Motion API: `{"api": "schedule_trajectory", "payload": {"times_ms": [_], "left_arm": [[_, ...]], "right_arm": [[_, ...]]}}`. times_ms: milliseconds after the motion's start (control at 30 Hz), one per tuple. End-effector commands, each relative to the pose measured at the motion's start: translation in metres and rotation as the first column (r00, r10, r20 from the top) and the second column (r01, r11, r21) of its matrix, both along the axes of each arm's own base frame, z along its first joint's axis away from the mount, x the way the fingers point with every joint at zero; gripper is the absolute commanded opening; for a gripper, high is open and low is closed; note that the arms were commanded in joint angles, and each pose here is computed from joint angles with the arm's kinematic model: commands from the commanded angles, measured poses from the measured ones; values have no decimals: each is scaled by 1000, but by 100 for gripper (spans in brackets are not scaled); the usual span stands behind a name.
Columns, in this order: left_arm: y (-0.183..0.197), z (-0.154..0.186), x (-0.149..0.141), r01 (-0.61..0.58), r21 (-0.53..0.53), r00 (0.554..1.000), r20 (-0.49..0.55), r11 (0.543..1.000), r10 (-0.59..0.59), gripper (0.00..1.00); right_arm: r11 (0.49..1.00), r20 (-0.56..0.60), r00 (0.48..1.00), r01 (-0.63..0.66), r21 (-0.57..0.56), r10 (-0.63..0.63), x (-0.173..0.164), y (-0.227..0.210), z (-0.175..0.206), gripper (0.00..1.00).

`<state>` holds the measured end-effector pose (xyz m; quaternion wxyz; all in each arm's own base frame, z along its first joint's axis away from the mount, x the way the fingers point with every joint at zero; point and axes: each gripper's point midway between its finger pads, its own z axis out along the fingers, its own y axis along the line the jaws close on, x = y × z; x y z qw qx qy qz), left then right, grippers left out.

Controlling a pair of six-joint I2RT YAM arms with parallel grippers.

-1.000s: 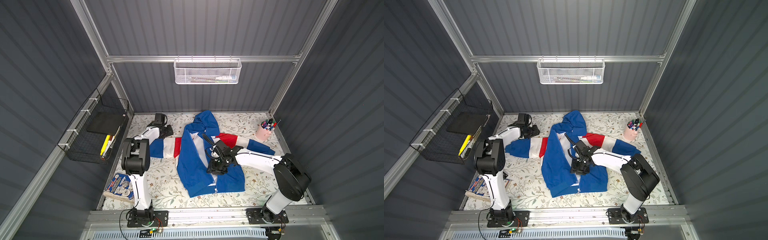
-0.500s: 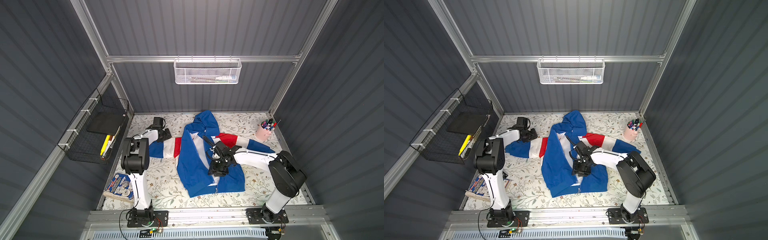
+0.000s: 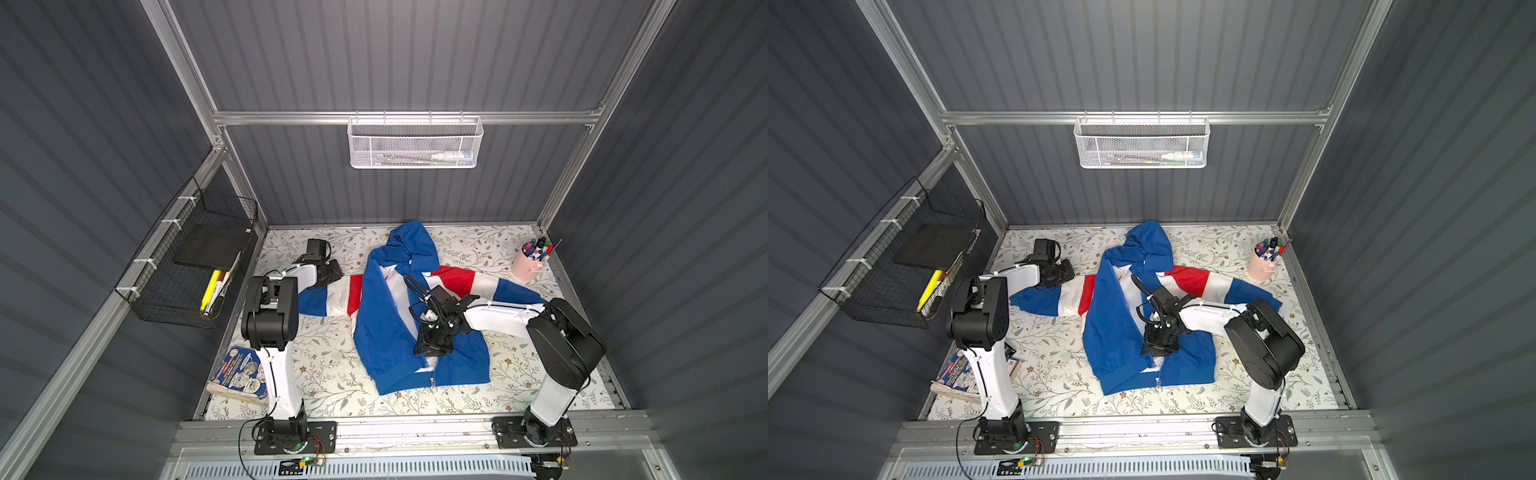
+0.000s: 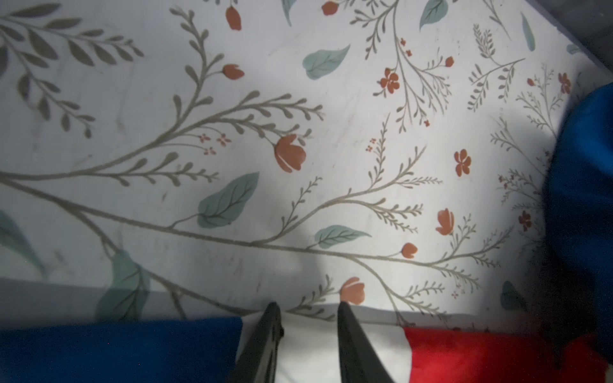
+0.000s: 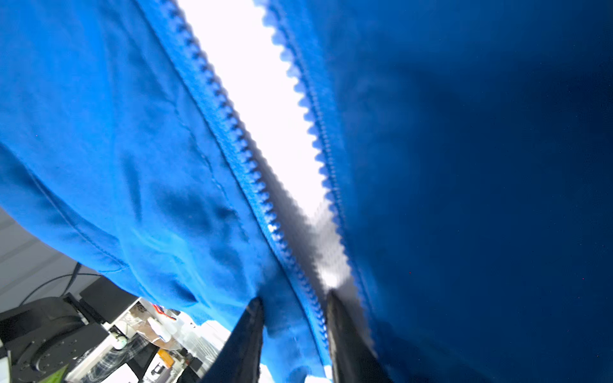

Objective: Unzip the jacket
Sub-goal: Smooth out the jacket at the center of the board.

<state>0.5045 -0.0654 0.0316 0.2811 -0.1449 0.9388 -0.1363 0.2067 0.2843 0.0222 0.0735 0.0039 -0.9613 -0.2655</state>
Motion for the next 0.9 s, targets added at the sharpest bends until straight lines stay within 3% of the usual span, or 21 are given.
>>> {"api": "schedule_trajectory", "payload": {"times_ms": [0, 167, 300, 367, 600, 867], "left_arm": [[10, -30, -32, -28, 12, 991, -133, 1000, 29, 32], [6, 14, -14, 2, -2, 999, -42, 1000, -2, 32], [-2, 54, -7, 76, -3, 995, 67, 997, -76, 32], [-18, 64, -9, 146, -68, 985, 102, 987, -138, 31], [-63, 47, -24, 315, -172, 948, 95, 933, -303, 19], [-75, 12, -35, 338, -210, 940, 29, 917, -340, 8]], "right_arm": [[999, 12, 1000, 5, 32, -5, -1, 1, 7, 27], [999, 23, 1000, 10, 45, -11, -2, 1, 10, 6], [998, 51, 999, 15, 68, -18, 0, 2, 18, 2], [997, 54, 998, 20, 72, -24, 0, 1, 20, 0], [997, 54, 998, 27, 76, -32, 0, 3, 19, 0], [997, 69, 997, 23, 68, -28, -6, 1, 26, 0]]}}
